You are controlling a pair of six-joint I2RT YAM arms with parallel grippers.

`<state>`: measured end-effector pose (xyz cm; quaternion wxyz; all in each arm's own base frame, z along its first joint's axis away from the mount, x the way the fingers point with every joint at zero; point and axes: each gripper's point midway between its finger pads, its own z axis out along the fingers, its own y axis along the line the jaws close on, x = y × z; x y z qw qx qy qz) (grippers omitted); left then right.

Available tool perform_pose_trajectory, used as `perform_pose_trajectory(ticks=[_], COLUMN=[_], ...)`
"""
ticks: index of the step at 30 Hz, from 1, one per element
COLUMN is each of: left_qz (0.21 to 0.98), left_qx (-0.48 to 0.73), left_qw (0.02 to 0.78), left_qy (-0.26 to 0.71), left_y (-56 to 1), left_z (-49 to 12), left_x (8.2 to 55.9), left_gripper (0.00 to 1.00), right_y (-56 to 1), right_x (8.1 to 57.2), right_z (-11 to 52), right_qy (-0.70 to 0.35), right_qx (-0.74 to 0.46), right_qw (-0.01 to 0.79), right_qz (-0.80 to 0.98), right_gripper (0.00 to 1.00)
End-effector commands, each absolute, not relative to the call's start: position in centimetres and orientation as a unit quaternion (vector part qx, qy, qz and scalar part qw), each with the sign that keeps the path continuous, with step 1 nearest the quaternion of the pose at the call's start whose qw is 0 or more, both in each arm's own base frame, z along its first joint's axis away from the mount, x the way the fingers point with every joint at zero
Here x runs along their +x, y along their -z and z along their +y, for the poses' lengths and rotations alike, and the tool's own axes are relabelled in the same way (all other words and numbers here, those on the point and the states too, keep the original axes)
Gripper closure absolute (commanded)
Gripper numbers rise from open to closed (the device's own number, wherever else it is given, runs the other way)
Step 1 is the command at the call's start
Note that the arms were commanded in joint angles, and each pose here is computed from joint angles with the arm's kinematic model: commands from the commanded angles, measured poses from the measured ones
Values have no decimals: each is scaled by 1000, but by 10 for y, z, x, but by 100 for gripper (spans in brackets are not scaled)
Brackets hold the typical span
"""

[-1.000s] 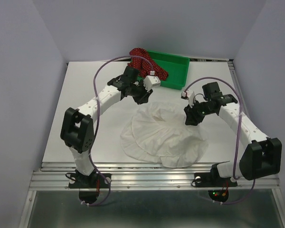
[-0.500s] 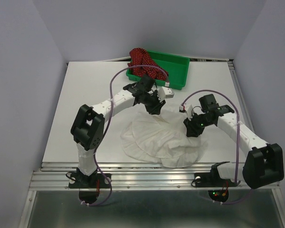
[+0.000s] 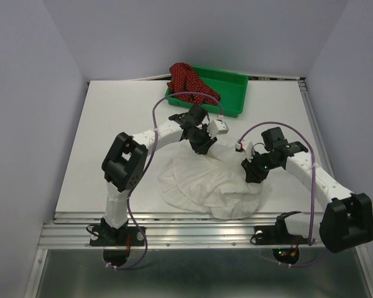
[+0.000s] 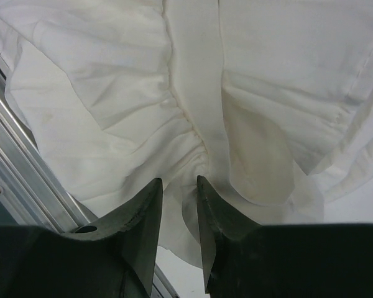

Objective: Fold and stack the skirts
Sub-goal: Flatten the skirt out

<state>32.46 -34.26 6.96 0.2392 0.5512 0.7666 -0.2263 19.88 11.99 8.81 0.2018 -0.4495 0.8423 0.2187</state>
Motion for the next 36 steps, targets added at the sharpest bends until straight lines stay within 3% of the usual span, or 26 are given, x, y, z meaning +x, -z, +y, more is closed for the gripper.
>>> perform_pose_trajectory(ticks=[1, 8, 11, 22, 25, 31, 36], left_qz=[764, 758, 750, 739, 745, 775, 781], left_qx=[557, 569, 569, 511, 502, 471, 459], left_qw=[248, 246, 279, 412, 414, 403, 401], left_qy=[209, 202, 191, 155, 148, 122, 133], left_y=[-70, -75, -105, -231, -237, -223, -218], left_z=[-342, -333, -330, -306, -294, -267, -264], left_x=[329, 322, 326, 329, 321, 308, 301], left_gripper=[64, 90, 100, 100, 100, 100, 100], right_y=[-93, -86, -83, -98, -114, -163, -195], right_x=[200, 200, 200, 210, 221, 244, 252], right_z=[119, 115, 112, 109, 108, 108, 145], right_qy=[-207, -196, -188, -164, -147, -112, -213], right_qx=[-465, -462, -462, -453, -444, -430, -371], right_qw=[217, 214, 214, 248, 280, 367, 409], right_qz=[833, 838, 840, 841, 838, 817, 806], right_gripper=[66, 66, 67, 66, 63, 44, 45])
